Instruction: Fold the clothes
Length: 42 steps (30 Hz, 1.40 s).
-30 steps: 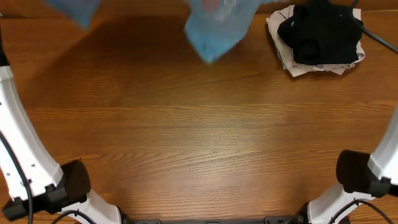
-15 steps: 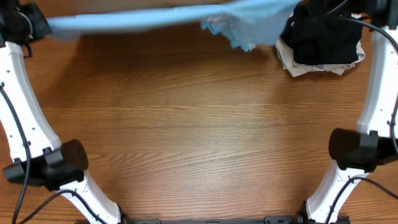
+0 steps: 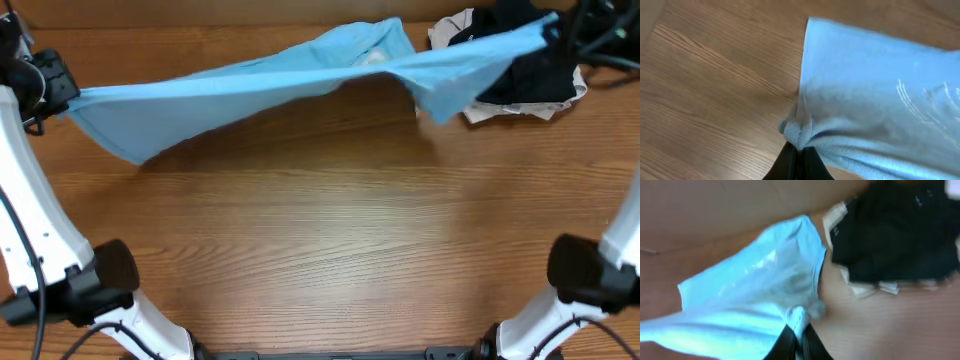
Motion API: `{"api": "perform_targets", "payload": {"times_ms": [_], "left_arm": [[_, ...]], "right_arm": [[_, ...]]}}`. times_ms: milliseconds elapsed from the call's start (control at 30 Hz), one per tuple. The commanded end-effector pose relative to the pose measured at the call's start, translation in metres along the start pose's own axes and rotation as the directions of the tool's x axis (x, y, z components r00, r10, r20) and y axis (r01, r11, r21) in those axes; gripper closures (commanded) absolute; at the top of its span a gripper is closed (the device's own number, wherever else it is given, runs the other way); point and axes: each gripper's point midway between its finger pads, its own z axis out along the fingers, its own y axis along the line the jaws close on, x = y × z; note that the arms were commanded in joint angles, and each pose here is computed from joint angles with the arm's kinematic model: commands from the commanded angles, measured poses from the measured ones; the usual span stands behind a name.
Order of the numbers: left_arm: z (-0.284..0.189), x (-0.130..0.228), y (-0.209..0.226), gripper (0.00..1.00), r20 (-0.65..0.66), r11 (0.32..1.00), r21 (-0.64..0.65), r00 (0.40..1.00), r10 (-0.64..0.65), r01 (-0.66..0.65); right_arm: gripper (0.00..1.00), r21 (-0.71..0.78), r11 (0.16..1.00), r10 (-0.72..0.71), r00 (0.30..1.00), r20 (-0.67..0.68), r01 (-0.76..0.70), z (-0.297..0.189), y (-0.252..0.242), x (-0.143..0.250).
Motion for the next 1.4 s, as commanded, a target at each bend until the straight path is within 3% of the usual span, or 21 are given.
{"api": "perform_targets", "payload": {"times_ms": [0,267,500,800,967,1100,1367], "left_arm": [[-0.024,0.005,0.017,0.96,0.049,0.998,-0.062,0.999,0.012,-0.009],[-0.032,0.057,0.026,0.96,-0.045,0.997,-0.081,0.999,-0.005,0.001],[-0.027,0.109,0.031,0.96,-0.143,0.996,-0.09,0.989,-0.041,0.028],[-0.002,0.168,0.041,0.96,-0.26,0.968,-0.171,0.939,-0.223,0.183],[0.008,0.201,0.064,0.96,-0.245,0.888,-0.346,0.885,-0.396,0.302],[0.014,0.226,0.07,0.96,-0.245,0.838,-0.408,0.841,-0.483,0.363],[0.038,0.262,0.075,0.96,-0.23,0.735,-0.495,0.745,-0.626,0.464]], "right_arm": [[0.96,0.103,0.995,-0.006,1.0,-0.006,0.006,-0.03,-0.011,0.015],[0.96,0.143,0.989,0.047,0.998,-0.04,-0.041,-0.044,-0.011,0.044],[0.96,0.273,0.954,0.163,0.978,-0.133,-0.122,-0.055,-0.029,0.11],[0.96,0.437,0.87,0.336,0.924,-0.184,-0.23,-0.046,-0.064,0.194],[0.96,0.48,0.821,0.446,0.873,-0.199,-0.31,-0.029,-0.092,0.231],[0.96,0.473,0.801,0.511,0.83,-0.222,-0.367,-0.006,-0.11,0.255],[0.96,0.446,0.808,0.509,0.838,-0.199,-0.385,0.007,-0.119,0.254]]}}
